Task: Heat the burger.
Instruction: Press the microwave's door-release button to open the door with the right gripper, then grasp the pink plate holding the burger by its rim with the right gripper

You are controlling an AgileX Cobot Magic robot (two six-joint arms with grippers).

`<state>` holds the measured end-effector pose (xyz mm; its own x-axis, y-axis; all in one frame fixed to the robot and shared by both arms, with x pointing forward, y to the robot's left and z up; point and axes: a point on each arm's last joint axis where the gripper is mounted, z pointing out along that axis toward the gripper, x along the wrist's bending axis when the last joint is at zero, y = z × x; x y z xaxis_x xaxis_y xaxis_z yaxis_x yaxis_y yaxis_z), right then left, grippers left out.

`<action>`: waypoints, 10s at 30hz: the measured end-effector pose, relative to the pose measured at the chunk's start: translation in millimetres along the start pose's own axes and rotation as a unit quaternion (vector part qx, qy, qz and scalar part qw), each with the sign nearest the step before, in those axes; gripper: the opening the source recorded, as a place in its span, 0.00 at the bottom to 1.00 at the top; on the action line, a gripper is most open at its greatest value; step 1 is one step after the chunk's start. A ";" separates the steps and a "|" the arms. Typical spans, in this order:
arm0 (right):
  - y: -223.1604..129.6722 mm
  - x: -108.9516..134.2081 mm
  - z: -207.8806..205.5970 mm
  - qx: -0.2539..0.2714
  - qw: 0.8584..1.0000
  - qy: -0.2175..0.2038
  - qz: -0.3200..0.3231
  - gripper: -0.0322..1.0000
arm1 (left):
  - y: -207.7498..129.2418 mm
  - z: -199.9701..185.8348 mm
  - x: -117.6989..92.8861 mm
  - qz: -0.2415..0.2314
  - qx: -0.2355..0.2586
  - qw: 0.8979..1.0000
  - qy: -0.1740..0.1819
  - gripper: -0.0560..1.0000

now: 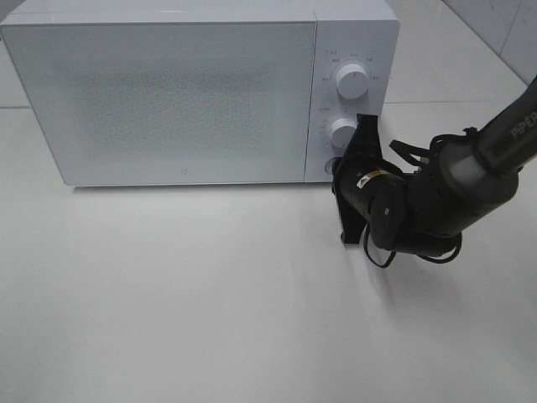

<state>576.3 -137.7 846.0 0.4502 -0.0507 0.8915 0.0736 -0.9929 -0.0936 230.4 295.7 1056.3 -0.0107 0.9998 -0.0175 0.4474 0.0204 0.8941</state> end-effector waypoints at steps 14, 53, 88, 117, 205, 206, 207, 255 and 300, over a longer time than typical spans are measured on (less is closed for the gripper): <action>-3.2 3.2 1.1 0.006 1.000 0.008 -0.002 0.04 | 0.0 0.0 0.0 0.000 0.000 1.000 0.000 0.98; -7.0 7.0 7.9 -0.005 1.000 0.009 0.004 0.04 | 0.0 0.0 0.0 0.000 0.000 1.000 0.000 0.98; -16.2 29.2 -95.5 0.163 0.944 -0.072 -0.278 0.05 | 0.0 0.0 0.0 0.000 0.000 1.000 0.000 0.98; 2.4 40.4 -173.0 0.360 0.544 -0.182 -0.736 0.12 | 0.0 0.0 0.0 0.000 0.000 1.000 0.000 0.98; -96.8 105.2 -105.8 0.222 -0.066 0.167 -0.958 0.89 | 0.0 0.0 0.0 0.000 0.000 1.000 0.000 0.98; -98.8 107.2 -103.7 0.218 -0.067 0.168 -0.959 0.89 | 0.0 0.0 0.0 0.000 0.000 1.000 0.000 0.98; -98.8 107.2 -103.7 0.218 -0.067 0.168 -0.959 0.89 | 0.0 0.0 0.0 0.000 0.000 1.000 0.000 0.98; -152.7 93.5 -3.1 0.228 -0.047 0.144 -0.962 0.85 | 0.0 0.0 0.0 0.000 0.000 1.000 0.000 0.98; -157.7 97.1 49.7 0.217 -0.019 0.123 -0.968 0.81 | 0.0 0.0 0.0 0.000 0.000 1.000 0.000 0.98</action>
<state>652.6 19.3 925.3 -0.7710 -0.0879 -0.6307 -0.2829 0.9347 0.2155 230.4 295.7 1056.3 -0.0107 0.9998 -0.0175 0.4474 0.0204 0.8941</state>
